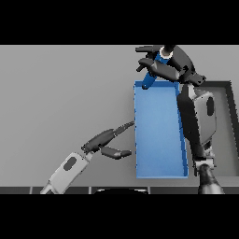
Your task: Pick up the blue pipe and place it into the blue bin.
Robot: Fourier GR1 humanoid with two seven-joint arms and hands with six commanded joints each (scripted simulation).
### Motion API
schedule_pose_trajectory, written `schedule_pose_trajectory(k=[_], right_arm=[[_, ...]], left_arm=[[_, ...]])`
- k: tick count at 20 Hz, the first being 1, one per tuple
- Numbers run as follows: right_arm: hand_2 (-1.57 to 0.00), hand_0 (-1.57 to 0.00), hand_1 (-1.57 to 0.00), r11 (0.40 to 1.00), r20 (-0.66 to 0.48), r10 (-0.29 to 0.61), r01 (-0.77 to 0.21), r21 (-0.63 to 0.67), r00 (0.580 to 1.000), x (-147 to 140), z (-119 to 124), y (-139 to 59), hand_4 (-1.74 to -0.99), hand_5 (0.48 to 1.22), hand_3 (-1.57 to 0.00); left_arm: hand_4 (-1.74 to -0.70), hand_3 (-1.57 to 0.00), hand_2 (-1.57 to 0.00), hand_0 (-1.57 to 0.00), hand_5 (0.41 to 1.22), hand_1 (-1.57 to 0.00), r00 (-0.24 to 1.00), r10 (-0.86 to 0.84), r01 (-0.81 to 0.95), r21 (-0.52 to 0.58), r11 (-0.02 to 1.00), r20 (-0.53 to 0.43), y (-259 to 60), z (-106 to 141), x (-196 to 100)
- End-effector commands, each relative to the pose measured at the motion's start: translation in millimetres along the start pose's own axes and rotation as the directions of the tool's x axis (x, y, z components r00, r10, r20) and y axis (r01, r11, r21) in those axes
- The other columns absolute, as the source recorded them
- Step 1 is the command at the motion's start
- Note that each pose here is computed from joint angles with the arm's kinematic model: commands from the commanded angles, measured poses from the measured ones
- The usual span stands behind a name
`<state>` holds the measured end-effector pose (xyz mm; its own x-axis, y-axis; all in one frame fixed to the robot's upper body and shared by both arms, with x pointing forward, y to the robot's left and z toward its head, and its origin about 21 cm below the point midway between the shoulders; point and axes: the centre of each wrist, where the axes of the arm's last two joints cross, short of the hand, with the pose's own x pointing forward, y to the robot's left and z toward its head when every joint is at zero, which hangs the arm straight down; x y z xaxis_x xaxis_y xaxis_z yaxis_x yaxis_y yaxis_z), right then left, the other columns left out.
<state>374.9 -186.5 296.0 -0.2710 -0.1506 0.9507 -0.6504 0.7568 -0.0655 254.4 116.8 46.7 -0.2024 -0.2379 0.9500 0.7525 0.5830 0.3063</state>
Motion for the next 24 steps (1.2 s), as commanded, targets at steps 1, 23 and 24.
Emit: schedule_pose_trajectory(k=[1, 23, 24], right_arm=[[-1.57, -1.57, -1.57, 0.999, -0.035, -0.009, 0.008, -0.033, 0.999, -6, 3, -10.0, -1.499, 1.221, -1.57], [-1.33, -1.46, -1.38, 0.875, -0.73, -0.341, -0.085, -0.477, 0.592, -195, 144, -33.5, -1.534, 1.19, -0.81], [-1.07, -1.17, -1.11, 0.871, -0.743, -0.375, -0.063, -0.487, 0.554, -200, 142, -31.2, -1.477, 1.178, -0.65]], left_arm=[[-0.83, 0.0, 0.0, 0.0, 0.47, 0.0, 1.0, -0.003, 0.003, 0.006, 1.0, -0.011, 3, -1, 0], [-0.83, 0.0, 0.0, 0.0, 0.474, 0.0, 1.0, -0.022, 0.022, 0.018, 1.0, -0.005, 4, 2, 4], [-0.83, 0.0, 0.0, 0.0, 0.476, 0.0, 1.0, -0.016, 0.016, 0.011, 1.0, -0.003, 5, 6, 4]])
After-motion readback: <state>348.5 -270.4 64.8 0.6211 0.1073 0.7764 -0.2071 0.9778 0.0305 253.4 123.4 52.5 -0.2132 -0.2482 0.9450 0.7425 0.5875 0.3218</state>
